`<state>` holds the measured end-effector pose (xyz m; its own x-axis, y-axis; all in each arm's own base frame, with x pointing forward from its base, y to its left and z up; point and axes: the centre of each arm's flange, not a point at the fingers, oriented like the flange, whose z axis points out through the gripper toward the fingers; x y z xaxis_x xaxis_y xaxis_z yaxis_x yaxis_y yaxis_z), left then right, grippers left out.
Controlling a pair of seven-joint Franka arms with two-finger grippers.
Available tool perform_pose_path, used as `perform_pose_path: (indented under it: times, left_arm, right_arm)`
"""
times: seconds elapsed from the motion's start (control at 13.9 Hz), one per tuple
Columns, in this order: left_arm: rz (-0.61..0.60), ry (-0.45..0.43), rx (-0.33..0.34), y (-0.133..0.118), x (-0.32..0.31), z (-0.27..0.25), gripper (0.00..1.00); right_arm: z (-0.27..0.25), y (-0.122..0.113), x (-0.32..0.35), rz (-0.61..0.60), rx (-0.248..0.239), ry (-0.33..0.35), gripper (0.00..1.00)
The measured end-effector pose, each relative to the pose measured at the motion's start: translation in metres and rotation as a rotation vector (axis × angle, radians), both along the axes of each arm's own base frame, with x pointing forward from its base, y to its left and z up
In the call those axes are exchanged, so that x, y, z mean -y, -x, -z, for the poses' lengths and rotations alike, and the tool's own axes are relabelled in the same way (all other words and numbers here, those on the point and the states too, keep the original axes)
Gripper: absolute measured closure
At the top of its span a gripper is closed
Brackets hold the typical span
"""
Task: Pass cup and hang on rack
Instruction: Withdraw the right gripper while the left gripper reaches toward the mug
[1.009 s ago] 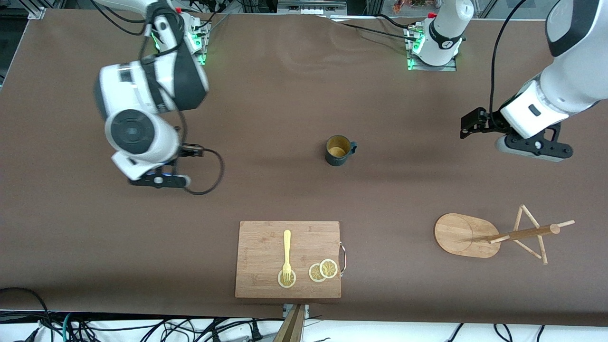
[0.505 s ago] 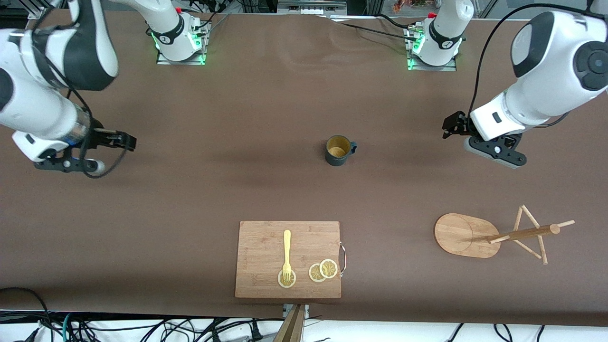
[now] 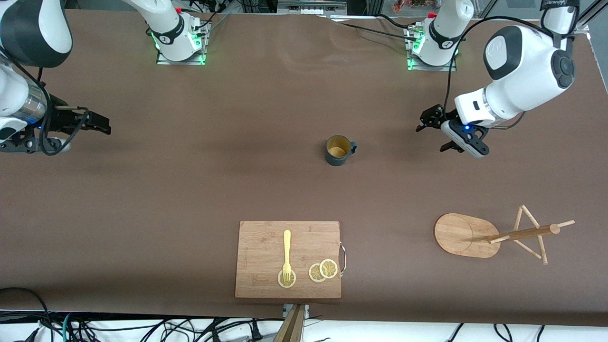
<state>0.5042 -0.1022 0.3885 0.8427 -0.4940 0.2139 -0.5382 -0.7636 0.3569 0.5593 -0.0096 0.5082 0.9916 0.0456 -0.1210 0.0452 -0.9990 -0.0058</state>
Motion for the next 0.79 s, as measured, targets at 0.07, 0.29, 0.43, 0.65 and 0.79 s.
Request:
perform_pose_path:
  times: [0.07, 0.29, 0.43, 0.65, 0.79]
  left_arm:
    - [0.03, 0.032, 0.012, 0.002, 0.0, 0.005, 0.0]
    - [0.089, 0.217, 0.057, 0.002, 0.005, 0.03, 0.0]
    - [0.158, 0.305, 0.106, 0.0, 0.004, 0.062, 0.0]
    - [0.339, 0.339, 0.198, 0.0, 0.002, 0.097, 0.0]
    - [0.459, 0.368, 0.274, 0.001, 0.001, 0.115, 0.0]
  right_arm:
    - [-0.005, 0.002, 0.001, 0.001, 0.009, -0.004, 0.0]
    - [-0.035, 0.013, 0.011, 0.017, 0.049, -0.003, 0.0]
    - [-0.061, 0.023, 0.015, 0.024, 0.087, 0.002, 0.0]
    - [-0.07, 0.026, 0.024, 0.041, 0.099, 0.003, 0.0]
    - [-0.067, 0.025, 0.032, 0.056, 0.093, 0.003, 0.0]
